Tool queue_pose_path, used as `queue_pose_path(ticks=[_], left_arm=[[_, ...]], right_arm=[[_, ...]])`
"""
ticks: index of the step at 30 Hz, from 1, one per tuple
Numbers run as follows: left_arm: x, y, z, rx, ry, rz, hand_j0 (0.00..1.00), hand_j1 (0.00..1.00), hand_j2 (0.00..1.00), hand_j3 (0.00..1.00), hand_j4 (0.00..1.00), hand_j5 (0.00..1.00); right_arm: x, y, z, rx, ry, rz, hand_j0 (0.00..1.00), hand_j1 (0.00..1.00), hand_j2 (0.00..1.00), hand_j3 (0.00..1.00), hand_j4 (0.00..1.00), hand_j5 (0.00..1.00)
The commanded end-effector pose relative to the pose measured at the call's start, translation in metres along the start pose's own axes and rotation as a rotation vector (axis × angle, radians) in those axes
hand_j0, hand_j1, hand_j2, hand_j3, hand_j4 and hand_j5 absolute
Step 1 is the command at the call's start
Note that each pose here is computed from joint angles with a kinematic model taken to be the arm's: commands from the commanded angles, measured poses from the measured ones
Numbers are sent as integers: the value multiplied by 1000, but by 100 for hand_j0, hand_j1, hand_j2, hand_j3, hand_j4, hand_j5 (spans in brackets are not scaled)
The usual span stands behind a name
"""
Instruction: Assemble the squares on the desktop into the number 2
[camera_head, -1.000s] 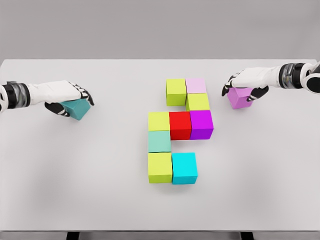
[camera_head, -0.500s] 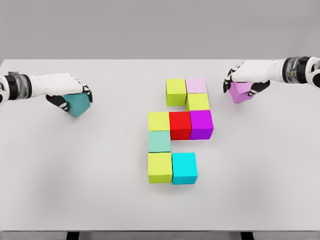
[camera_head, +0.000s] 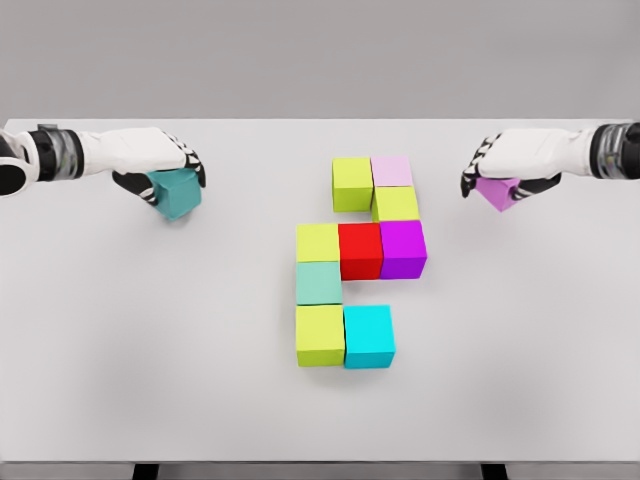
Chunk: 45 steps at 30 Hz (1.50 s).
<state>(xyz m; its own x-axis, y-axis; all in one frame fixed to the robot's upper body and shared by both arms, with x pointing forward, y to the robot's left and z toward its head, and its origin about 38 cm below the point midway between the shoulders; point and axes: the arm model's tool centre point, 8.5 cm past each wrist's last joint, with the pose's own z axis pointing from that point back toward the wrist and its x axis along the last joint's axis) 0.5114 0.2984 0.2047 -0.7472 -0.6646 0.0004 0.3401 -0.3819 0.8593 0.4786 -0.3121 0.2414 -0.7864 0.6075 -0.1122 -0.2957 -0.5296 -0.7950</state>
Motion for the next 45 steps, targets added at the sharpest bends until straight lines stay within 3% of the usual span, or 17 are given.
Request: queue_pose_path(ticks=[1, 7, 14, 22, 23, 25, 30, 35, 39, 45], left_arm=[[1, 1, -1, 5, -2, 5, 65, 65, 65, 65, 65, 65], [4, 17, -11, 28, -11, -3, 65, 65, 65, 65, 65, 65], [14, 36, -28, 57, -40, -17, 65, 65, 65, 65, 65, 65], [30, 56, -49, 85, -82, -28, 65, 65, 65, 65, 65, 65], [30, 57, -51, 86, -81, -23, 65, 65, 65, 65, 65, 65], [31, 60, -57, 90, -82, -16, 65, 65, 65, 65, 65, 65], [37, 62, -67, 92, -96, -8, 65, 65, 65, 65, 65, 65], [40, 64, -70, 94, -103, -12, 67, 67, 67, 67, 67, 67], [45, 64, -72, 94, -115, -18, 68, 68, 68, 68, 68, 68], [44, 62, -72, 76, -104, -41, 68, 68, 68, 68, 68, 68]], right_arm=[[1, -2, 6, -3, 2, 11, 63, 63, 63, 63, 63, 63], [1, 8, 8, 15, 5, 3, 63, 63, 63, 63, 63, 63], [25, 10, 17, 23, -43, 62, 63, 63, 63, 63, 63, 63], [30, 17, 22, 37, -50, 67, 63, 63, 63, 63, 63, 63], [30, 18, 22, 38, -50, 68, 66, 66, 66, 66, 66, 66], [30, 19, 21, 41, -50, 68, 90, 90, 90, 90, 90, 90], [32, 25, 18, 52, -57, 61, 96, 96, 96, 96, 96, 96], [30, 25, 17, 51, -51, 56, 96, 96, 96, 96, 96, 96], [9, 43, 6, 75, -8, -31, 96, 96, 96, 96, 96, 96], [0, 49, 4, 77, 9, -68, 96, 96, 96, 96, 96, 96]])
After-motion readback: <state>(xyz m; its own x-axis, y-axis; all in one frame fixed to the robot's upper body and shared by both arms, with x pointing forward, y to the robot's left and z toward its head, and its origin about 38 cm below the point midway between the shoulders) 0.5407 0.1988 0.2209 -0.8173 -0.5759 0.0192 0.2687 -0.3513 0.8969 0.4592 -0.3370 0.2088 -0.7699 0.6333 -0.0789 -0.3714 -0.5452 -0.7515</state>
